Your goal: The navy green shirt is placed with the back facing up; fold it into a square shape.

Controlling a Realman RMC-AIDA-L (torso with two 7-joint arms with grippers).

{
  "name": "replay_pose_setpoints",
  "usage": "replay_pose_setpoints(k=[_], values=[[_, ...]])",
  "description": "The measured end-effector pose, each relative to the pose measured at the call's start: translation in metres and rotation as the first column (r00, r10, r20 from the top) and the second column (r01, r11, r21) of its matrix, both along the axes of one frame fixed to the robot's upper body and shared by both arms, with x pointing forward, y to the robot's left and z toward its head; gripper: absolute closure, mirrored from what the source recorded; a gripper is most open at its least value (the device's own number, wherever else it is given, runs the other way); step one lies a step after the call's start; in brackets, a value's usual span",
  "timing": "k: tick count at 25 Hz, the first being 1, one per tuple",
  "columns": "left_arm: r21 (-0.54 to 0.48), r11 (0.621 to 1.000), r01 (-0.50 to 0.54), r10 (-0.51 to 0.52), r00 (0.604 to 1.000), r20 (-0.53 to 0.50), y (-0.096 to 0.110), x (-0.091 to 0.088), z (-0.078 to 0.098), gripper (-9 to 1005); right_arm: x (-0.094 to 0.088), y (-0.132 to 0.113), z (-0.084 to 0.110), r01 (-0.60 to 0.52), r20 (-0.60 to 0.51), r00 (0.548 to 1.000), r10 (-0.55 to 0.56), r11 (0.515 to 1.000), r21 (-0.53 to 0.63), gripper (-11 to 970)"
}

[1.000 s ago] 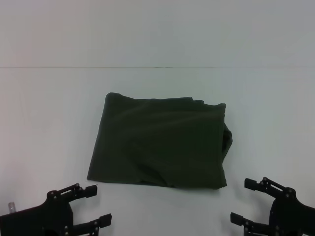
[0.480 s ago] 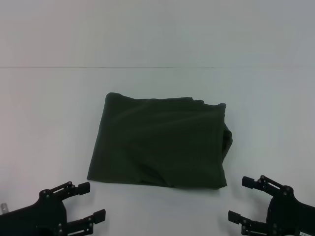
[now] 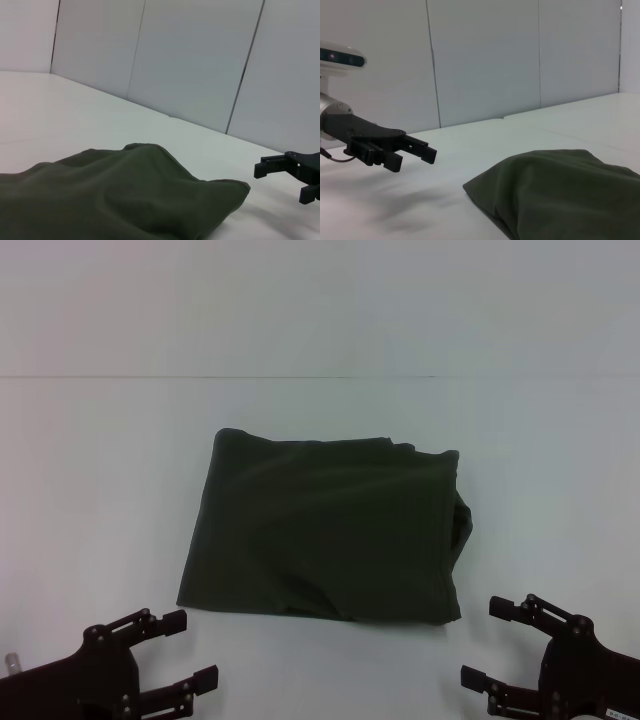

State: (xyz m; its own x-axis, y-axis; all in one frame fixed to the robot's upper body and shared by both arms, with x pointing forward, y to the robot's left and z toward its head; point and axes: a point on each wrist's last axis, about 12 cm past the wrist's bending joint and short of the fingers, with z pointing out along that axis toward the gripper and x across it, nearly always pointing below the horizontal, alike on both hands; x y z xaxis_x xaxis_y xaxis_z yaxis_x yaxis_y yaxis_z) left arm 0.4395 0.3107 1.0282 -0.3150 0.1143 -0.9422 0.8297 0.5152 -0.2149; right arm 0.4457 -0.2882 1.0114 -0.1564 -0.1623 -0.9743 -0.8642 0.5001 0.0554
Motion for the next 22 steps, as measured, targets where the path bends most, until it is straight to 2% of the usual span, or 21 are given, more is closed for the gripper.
replay_pose_setpoints(k=[22], values=[[-0.012, 1.000, -0.004, 0.004, 1.000, 0.006, -0.0024, 0.0011, 0.0005, 187, 0.0009, 0.0003, 0.0009, -0.001, 0.004, 1.000, 0.000, 1.000, 0.004, 32]])
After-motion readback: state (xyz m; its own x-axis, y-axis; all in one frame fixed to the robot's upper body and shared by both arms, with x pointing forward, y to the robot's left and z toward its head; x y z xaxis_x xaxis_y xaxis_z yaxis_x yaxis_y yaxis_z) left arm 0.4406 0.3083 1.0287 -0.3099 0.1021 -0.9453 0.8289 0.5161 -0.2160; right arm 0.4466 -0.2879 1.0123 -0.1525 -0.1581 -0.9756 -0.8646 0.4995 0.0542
